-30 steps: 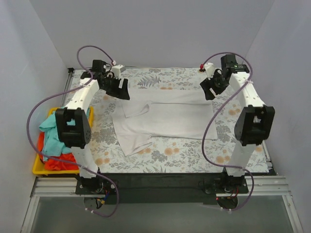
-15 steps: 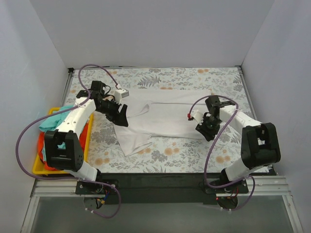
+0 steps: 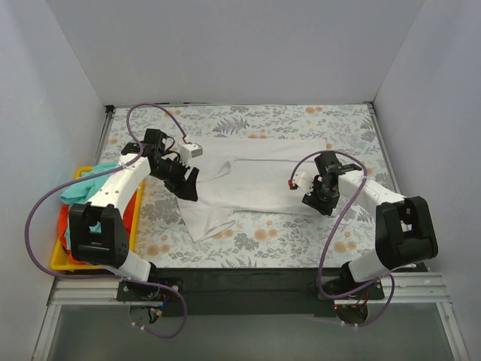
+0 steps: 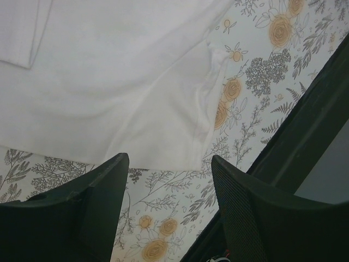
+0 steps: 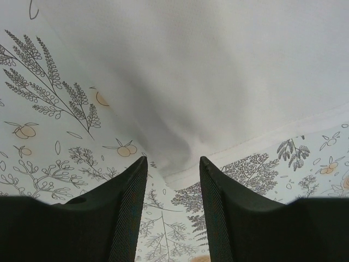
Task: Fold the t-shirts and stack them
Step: Fold the tshirt
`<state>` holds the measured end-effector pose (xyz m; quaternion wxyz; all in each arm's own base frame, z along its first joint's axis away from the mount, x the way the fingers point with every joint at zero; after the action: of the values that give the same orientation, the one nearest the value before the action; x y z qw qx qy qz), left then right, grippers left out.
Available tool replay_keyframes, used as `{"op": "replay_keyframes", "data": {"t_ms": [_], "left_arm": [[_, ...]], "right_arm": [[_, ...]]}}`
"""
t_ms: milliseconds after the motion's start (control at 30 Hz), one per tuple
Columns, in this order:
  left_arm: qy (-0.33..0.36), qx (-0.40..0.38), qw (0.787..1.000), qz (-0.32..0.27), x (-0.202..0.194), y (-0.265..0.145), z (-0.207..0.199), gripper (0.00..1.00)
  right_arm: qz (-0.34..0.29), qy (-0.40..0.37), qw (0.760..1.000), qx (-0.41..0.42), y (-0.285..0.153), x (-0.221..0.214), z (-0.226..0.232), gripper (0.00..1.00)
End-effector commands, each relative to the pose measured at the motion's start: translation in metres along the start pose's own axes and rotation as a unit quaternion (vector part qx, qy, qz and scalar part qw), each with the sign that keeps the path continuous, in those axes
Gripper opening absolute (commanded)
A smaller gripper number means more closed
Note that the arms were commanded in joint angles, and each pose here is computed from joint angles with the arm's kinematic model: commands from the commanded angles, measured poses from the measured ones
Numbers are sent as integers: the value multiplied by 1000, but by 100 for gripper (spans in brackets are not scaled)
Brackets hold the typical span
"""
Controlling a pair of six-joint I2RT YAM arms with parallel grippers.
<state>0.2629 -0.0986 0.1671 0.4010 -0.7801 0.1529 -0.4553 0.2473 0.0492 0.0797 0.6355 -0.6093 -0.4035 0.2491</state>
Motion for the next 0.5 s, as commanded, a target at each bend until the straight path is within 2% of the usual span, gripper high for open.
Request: {"op": "replay_keyframes", "data": {"t_ms": [0, 133, 300, 367, 400, 433, 467], "left_arm": [[37, 5, 999, 9, -2, 0, -10, 61], [74, 7, 996, 43, -13, 11, -19, 61], [129, 23, 987, 90, -34, 26, -31, 64], [165, 43, 978, 118, -47, 33, -26, 65], [186, 57, 974, 118, -45, 37, -25, 65], [195, 72, 969, 136, -51, 39, -22, 65], [205, 72, 964, 154, -61, 43, -22, 65]], "right_arm": [[-6, -11, 1000, -11, -3, 0, -2, 49], [28, -16, 999, -9, 14, -13, 0, 44], [39, -8, 999, -10, 28, -17, 0, 36], [38, -4, 999, -12, 29, -14, -3, 24], [40, -3, 999, -15, 28, -14, -4, 11], [40, -2, 999, -16, 28, -13, -5, 4], [41, -2, 999, -19, 27, -13, -6, 1]]}}
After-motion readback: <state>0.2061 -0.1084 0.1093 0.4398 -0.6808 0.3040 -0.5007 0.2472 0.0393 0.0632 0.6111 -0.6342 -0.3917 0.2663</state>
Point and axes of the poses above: each gripper's point midway between its finger pads, its own y axis out along the fingers, its own z axis along the line the jaws close on, x = y × z, the point moved 5 cm from there along -y, back along the fingers, and after that the axes turned 11 degrees about y, right-handed, at the moved point
